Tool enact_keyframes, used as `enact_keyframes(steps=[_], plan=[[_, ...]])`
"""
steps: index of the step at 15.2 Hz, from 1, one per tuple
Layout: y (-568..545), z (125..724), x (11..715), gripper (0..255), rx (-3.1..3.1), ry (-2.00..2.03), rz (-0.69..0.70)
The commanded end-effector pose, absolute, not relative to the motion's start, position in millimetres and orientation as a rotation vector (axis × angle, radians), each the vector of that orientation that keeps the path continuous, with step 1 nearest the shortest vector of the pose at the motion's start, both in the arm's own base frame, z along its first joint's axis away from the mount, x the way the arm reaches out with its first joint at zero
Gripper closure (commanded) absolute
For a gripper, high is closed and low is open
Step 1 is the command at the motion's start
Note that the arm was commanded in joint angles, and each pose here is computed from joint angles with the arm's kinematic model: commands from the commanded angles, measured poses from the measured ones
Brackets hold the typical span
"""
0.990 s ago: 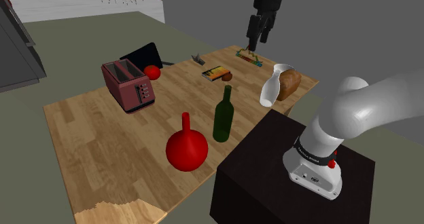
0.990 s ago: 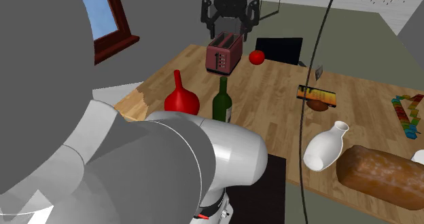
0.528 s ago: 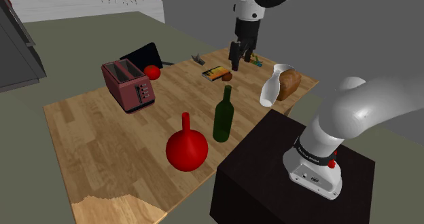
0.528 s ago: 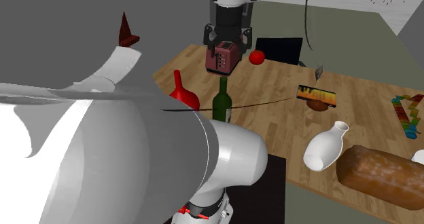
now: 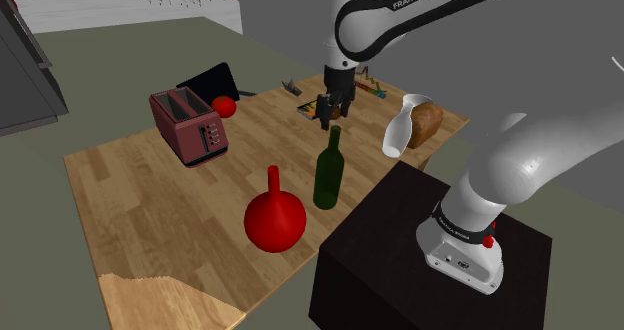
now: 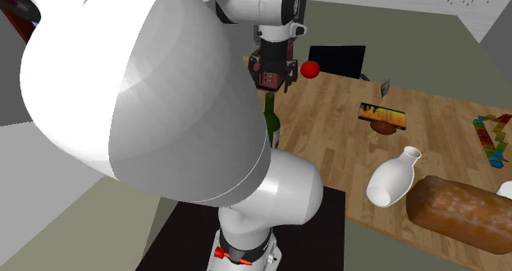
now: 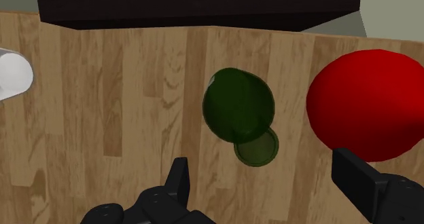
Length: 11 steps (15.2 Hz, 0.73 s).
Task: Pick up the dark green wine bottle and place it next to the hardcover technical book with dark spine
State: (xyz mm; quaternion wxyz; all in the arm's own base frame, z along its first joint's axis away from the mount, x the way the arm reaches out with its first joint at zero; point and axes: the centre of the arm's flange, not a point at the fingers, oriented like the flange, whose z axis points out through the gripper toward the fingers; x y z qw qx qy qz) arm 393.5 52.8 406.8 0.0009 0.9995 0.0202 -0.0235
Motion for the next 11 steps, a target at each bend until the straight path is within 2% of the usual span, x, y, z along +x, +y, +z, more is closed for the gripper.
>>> enact_keyframes(steps=[1,7,11], plan=[[54,396,396,0,3.139,0.060,-0.073],[54,362,394,0,3.139,0.060,-0.073],[54,362,394,0,3.139,0.060,-0.073]])
